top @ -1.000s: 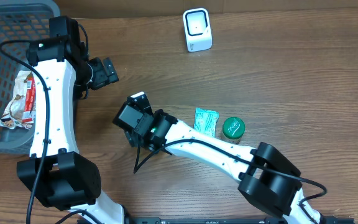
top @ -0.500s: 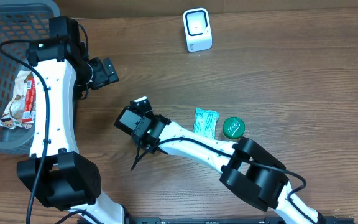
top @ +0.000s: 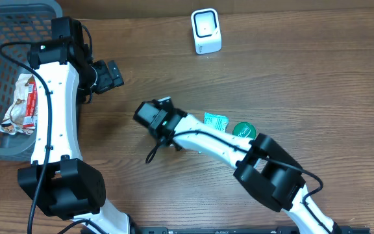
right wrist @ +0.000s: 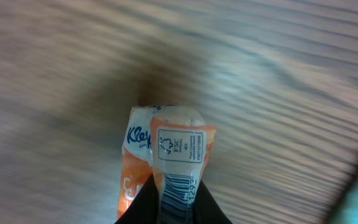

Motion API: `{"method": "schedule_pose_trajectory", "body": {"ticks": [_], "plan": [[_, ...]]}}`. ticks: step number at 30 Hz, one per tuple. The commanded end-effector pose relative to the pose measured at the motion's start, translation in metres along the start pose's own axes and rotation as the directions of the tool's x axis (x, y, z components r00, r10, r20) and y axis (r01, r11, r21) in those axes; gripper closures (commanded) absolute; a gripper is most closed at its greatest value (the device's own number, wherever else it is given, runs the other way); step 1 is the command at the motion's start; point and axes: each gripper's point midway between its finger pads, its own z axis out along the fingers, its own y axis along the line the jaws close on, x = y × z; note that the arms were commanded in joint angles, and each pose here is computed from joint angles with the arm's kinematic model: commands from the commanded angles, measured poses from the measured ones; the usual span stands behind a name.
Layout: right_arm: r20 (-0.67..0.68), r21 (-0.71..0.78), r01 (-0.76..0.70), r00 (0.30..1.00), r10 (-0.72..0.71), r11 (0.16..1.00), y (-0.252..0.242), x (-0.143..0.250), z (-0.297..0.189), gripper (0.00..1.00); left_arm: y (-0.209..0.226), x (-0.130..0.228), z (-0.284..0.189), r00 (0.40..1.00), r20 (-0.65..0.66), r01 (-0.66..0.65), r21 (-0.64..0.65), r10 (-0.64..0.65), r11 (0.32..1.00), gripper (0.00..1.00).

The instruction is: Scan the item barcode

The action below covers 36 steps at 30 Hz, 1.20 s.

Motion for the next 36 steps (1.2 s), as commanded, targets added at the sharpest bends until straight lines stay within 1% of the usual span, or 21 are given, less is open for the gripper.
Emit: {"method": "schedule_pose_trajectory", "body": {"ticks": [1,8,13,16,22,28,31,32,34,36], "plan": [[0.008,0.035,-0.105,0.994,0.105,0.994,-0.029,-0.014,-0.016,0.89,0.0,-0.005,-0.017,0.999,0.052,-0.016,0.011,0.016,1.0,0.0],[-0.067,0.145,-0.171,0.981,0.183,0.974,-0.068,0.0,-0.021,0.89,0.0,-0.005,-0.017,0.999,0.052,-0.016,0.011,0.016,1.0,0.0],[-0.083,0.17,-0.187,0.976,0.203,0.968,-0.072,0.006,-0.022,0.86,0.0,-0.005,-0.017,0.999,0.052,-0.016,0.011,0.016,1.0,0.0],[-0.081,0.168,-0.188,0.976,0.203,0.968,-0.072,0.005,-0.022,0.78,0.0,-0.005,-0.017,0.999,0.052,-0.016,0.011,0.016,1.0,0.01],[-0.076,0.163,-0.189,0.976,0.203,0.968,-0.071,0.004,-0.023,0.72,0.0,-0.005,-0.017,0.999,0.052,-0.016,0.011,0.016,1.0,0.0],[-0.06,0.147,-0.194,0.977,0.204,0.97,-0.07,-0.001,-0.03,0.58,0.0,-0.005,-0.017,0.999,0.052,-0.016,0.011,0.016,1.0,0.0],[-0.053,0.141,-0.197,0.977,0.206,0.97,-0.069,-0.003,-0.032,0.53,0.0,-0.005,-0.017,0.999,0.052,-0.016,0.011,0.016,1.0,0.0],[-0.051,0.139,-0.197,0.977,0.206,0.97,-0.069,-0.003,-0.033,0.49,0.0,-0.005,-0.017,0.999,0.052,-0.016,0.011,0.016,1.0,0.0],[-0.043,0.13,-0.193,0.979,0.2,0.973,-0.068,-0.006,-0.036,0.47,0.0,-0.005,-0.017,0.999,0.052,-0.016,0.011,0.016,1.0,0.0],[-0.029,0.103,-0.156,0.987,0.159,0.982,-0.064,-0.017,-0.045,0.45,0.0,-0.005,-0.017,0.999,0.052,-0.016,0.011,0.016,1.0,0.0]]}}
